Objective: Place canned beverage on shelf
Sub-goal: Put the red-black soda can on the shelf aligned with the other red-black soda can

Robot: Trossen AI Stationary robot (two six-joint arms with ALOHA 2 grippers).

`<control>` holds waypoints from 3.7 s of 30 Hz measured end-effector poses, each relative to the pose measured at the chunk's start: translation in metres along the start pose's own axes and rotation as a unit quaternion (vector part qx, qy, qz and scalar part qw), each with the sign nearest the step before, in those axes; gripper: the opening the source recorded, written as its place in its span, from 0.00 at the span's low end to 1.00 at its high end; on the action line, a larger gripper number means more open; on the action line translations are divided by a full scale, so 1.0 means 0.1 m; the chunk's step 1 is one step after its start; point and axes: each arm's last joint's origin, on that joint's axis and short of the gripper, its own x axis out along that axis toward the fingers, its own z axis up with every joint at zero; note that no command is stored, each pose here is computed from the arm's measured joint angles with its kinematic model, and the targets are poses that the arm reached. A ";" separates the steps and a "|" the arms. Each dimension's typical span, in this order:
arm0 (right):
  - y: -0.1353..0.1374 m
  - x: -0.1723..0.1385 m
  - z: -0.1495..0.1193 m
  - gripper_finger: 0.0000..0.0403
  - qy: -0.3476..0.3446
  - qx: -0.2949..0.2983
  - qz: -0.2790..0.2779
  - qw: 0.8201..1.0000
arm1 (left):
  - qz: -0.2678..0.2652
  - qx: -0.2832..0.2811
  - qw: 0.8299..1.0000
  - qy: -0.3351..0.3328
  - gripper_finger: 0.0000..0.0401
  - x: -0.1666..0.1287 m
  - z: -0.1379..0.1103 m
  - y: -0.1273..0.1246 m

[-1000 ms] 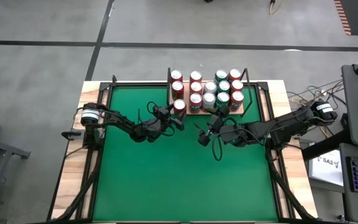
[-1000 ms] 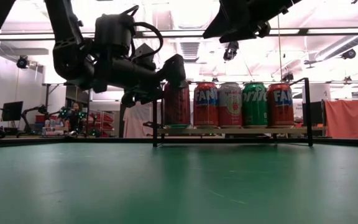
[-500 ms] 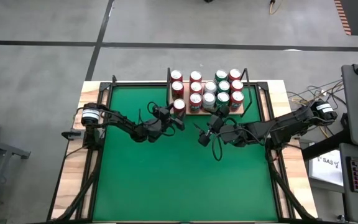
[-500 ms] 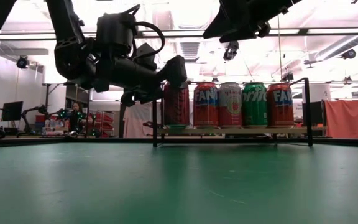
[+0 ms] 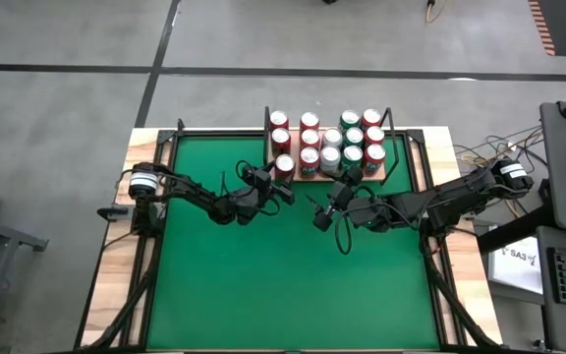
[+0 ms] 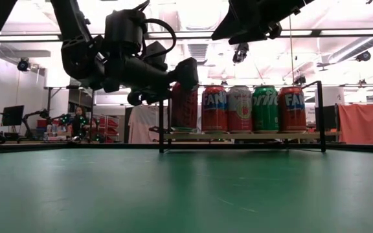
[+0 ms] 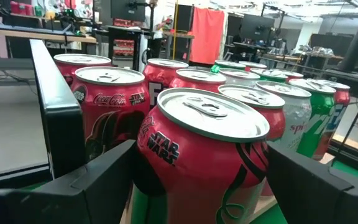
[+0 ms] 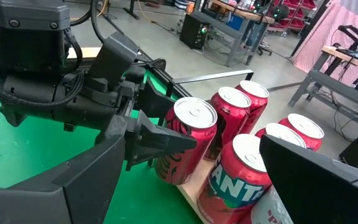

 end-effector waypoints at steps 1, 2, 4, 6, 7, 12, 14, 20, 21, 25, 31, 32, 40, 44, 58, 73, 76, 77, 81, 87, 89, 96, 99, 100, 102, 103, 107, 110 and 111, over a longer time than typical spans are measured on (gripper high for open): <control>0.00 0.00 0.00 0.90 0.000 0.000 0.000 1.000 | 0.001 0.001 1.000 0.000 0.78 0.00 0.00 0.00; 0.00 0.00 0.00 0.90 0.000 0.000 0.000 1.000 | 0.001 0.001 1.000 0.001 0.78 0.00 0.00 0.00; 0.00 0.00 0.00 0.90 0.000 0.000 0.000 1.000 | 0.001 0.001 1.000 0.000 0.78 0.00 0.00 -0.01; 0.00 0.00 0.00 0.90 0.000 0.000 0.000 1.000 | 0.002 0.001 1.000 0.000 0.78 0.01 0.00 -0.01; 0.00 0.00 0.00 0.90 0.000 0.000 0.000 1.000 | 0.002 0.001 1.000 0.001 0.78 0.01 0.00 -0.01; 0.00 0.00 0.00 0.90 0.000 0.000 0.000 1.000 | 0.002 0.005 1.000 0.003 0.79 0.01 -0.01 0.00; 0.00 0.00 0.00 0.90 0.000 0.000 0.000 1.000 | -0.002 0.009 1.000 0.008 0.79 0.02 -0.02 0.00; 0.00 0.00 0.00 0.90 0.000 0.004 0.000 1.000 | -0.001 0.010 1.000 0.010 0.79 0.02 -0.03 0.00; 0.00 0.00 0.00 0.90 0.000 0.004 0.000 1.000 | -0.001 0.010 1.000 0.010 0.79 0.02 -0.03 0.00; 0.00 0.00 0.00 0.90 0.000 0.004 0.001 1.000 | 0.000 0.009 1.000 0.010 0.79 0.02 -0.03 0.00; 0.01 0.01 0.00 0.90 0.003 0.005 0.032 0.999 | 0.000 0.009 1.000 0.009 0.79 0.02 -0.03 0.00; 0.01 0.01 0.00 0.90 0.003 0.005 0.035 0.999 | 0.000 0.008 1.000 0.009 0.79 0.02 -0.03 0.00; -0.02 0.05 0.01 0.79 0.004 0.000 0.037 0.999 | 0.003 0.008 1.000 0.008 0.79 0.03 -0.02 0.00; -0.09 0.13 0.01 0.62 0.010 0.007 0.060 0.998 | 0.005 0.006 1.000 0.006 0.79 0.03 -0.01 -0.01; -0.68 0.72 0.21 0.03 0.042 0.058 0.155 0.985 | 0.006 0.010 1.000 0.009 0.79 0.04 -0.01 -0.02; -0.67 1.43 0.22 0.02 0.144 -0.007 0.126 0.981 | 0.003 0.009 1.000 0.009 0.79 0.04 -0.01 -0.02; -0.65 1.47 0.19 0.02 0.152 -0.010 0.125 0.980 | 0.003 0.010 1.000 0.009 0.79 0.04 -0.01 -0.02; -0.64 1.49 0.18 0.02 0.154 -0.011 0.124 0.980 | 0.004 0.012 1.000 0.010 0.79 0.04 -0.02 -0.02; -0.64 1.50 0.17 0.02 0.156 -0.009 0.118 0.981 | 0.005 0.011 1.000 0.010 0.79 0.04 -0.02 -0.02; -0.64 1.50 0.17 0.02 0.157 -0.005 0.116 0.981 | 0.005 0.011 1.000 0.010 0.80 0.04 -0.01 -0.02; -0.65 1.51 0.17 0.02 0.158 -0.005 0.115 0.981 | 0.005 0.010 1.000 0.009 0.83 0.04 -0.01 -0.02; -0.65 1.51 0.17 0.02 0.159 -0.005 0.114 0.981 | 0.000 0.008 1.000 0.009 0.91 0.03 -0.01 -0.04; -0.65 1.51 0.17 0.02 0.159 -0.005 0.114 0.981 | -0.003 0.009 1.000 0.007 0.91 0.01 0.01 -0.06; -0.66 1.51 0.17 0.02 0.159 -0.005 0.113 0.981 | -0.004 0.011 1.000 0.006 0.91 0.00 0.02 -0.06; -0.66 1.51 0.17 0.02 0.158 -0.004 0.112 0.981 | -0.005 0.013 1.000 0.000 0.91 -0.02 0.07 -0.08; -0.66 1.51 0.17 0.02 0.158 -0.003 0.113 0.981 | -0.006 0.011 1.000 -0.004 0.91 -0.04 0.10 -0.09; -0.66 1.51 0.16 0.02 0.160 -0.002 0.114 0.981 | -0.009 0.035 0.999 -0.006 0.91 -0.07 0.17 -0.12; -0.66 1.51 0.17 0.02 0.159 0.000 0.115 0.980 | -0.011 0.048 0.999 -0.008 0.91 -0.10 0.22 -0.13; -0.66 1.51 0.16 0.02 0.160 0.000 0.116 0.980 | -0.008 0.052 0.999 -0.008 0.91 -0.11 0.23 -0.14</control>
